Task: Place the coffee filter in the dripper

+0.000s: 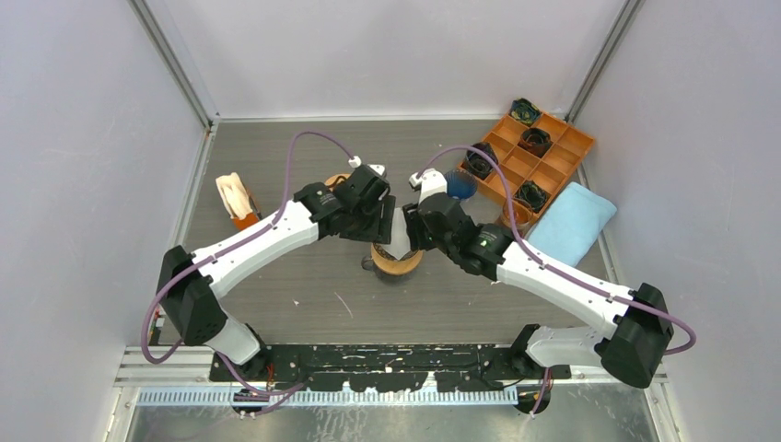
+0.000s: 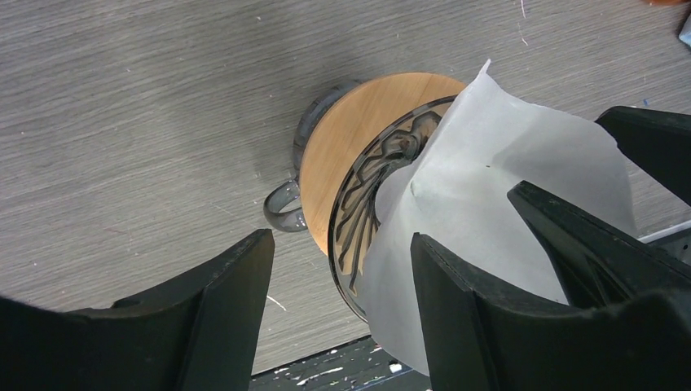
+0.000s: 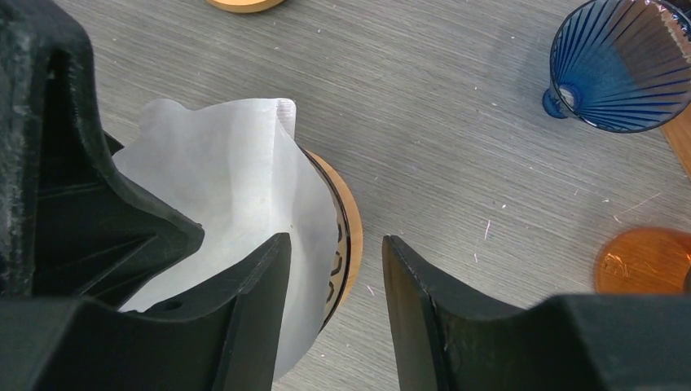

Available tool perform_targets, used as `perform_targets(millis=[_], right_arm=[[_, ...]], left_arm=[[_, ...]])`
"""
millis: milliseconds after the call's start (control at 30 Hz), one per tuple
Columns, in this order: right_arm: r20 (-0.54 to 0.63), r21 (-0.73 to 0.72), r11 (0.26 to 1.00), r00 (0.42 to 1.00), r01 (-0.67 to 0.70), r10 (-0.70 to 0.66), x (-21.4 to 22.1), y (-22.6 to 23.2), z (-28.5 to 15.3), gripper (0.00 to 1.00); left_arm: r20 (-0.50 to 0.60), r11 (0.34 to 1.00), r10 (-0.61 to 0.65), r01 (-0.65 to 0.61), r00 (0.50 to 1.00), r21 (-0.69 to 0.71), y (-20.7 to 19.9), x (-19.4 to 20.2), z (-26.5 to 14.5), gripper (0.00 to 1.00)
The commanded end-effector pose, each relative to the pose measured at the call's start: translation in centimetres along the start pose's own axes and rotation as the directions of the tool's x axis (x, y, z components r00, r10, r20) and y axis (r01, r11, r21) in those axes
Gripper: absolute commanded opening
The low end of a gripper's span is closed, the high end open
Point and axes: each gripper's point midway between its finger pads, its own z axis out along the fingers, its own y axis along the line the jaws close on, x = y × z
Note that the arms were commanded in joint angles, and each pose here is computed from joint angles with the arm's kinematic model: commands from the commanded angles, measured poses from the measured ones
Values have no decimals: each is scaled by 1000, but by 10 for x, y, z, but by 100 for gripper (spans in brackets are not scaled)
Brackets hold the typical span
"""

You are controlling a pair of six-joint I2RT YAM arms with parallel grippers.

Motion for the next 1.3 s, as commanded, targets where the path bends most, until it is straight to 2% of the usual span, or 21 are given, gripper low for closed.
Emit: perform_targets(millis=[0,500,900,1267], right_arm=[[32,-3,1000,999,-7,7,-5,0,5,52],[4,-34,999,1000,-3,3,11,3,14,53],[61,-71,997,998,-29,33,-17,8,-6,60],[24,-108,993,999,-41,44,-17,15,-13,65]], left_arm=[[11,1000,7,-7,1000,12,-2,-2,-3,65],[4,999,-29,29,1000,18,4,9,5,66],[39,995,-71,68,997,75,-4,0,-5,68],[63,986,-114,105,991,130,-4,-6,-18,74]])
